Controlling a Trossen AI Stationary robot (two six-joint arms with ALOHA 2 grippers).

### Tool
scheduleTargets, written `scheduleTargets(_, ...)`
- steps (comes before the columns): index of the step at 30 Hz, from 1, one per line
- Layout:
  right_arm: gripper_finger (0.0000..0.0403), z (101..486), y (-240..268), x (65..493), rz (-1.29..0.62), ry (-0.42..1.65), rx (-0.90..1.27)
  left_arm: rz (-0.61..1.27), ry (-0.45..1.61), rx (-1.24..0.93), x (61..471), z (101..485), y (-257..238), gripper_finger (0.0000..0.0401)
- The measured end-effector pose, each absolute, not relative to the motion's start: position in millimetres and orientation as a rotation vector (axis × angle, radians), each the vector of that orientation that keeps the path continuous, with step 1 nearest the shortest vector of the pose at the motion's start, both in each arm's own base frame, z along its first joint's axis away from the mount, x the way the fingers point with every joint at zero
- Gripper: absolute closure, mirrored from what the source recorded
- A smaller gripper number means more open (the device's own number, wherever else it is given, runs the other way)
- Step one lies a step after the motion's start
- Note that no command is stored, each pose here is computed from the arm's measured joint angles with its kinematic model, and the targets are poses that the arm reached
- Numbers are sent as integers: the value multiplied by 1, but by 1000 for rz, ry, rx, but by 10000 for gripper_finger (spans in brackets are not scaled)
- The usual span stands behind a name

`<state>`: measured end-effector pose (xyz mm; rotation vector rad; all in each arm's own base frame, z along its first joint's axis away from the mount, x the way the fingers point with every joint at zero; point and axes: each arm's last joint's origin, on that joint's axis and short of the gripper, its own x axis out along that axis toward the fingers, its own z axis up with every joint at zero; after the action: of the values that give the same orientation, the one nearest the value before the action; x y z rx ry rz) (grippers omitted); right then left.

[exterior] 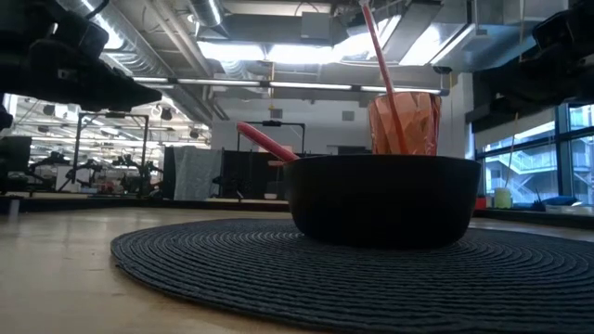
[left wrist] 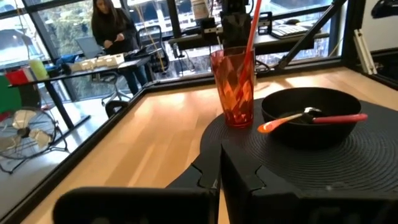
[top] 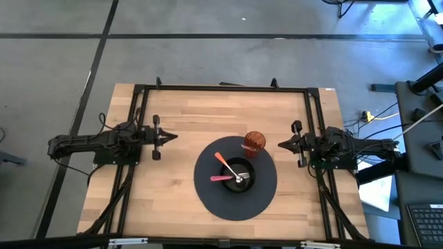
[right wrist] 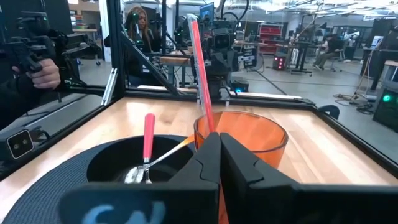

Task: Pick & Place Utensil
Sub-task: Return to Home position

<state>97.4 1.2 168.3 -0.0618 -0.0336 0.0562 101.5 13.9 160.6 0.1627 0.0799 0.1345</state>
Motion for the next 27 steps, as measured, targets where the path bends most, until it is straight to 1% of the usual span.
scheduleTargets(14,402,169,1,97,57,-38,-57,135,79,164,101,161,14,398)
scheduleTargets(21,387,169,1,97,57,-37,-55,136,79,165,101,161,14,398)
scheduleTargets(27,384,168,1,97,55,-32,-65,156,80,166,101,161,14,398)
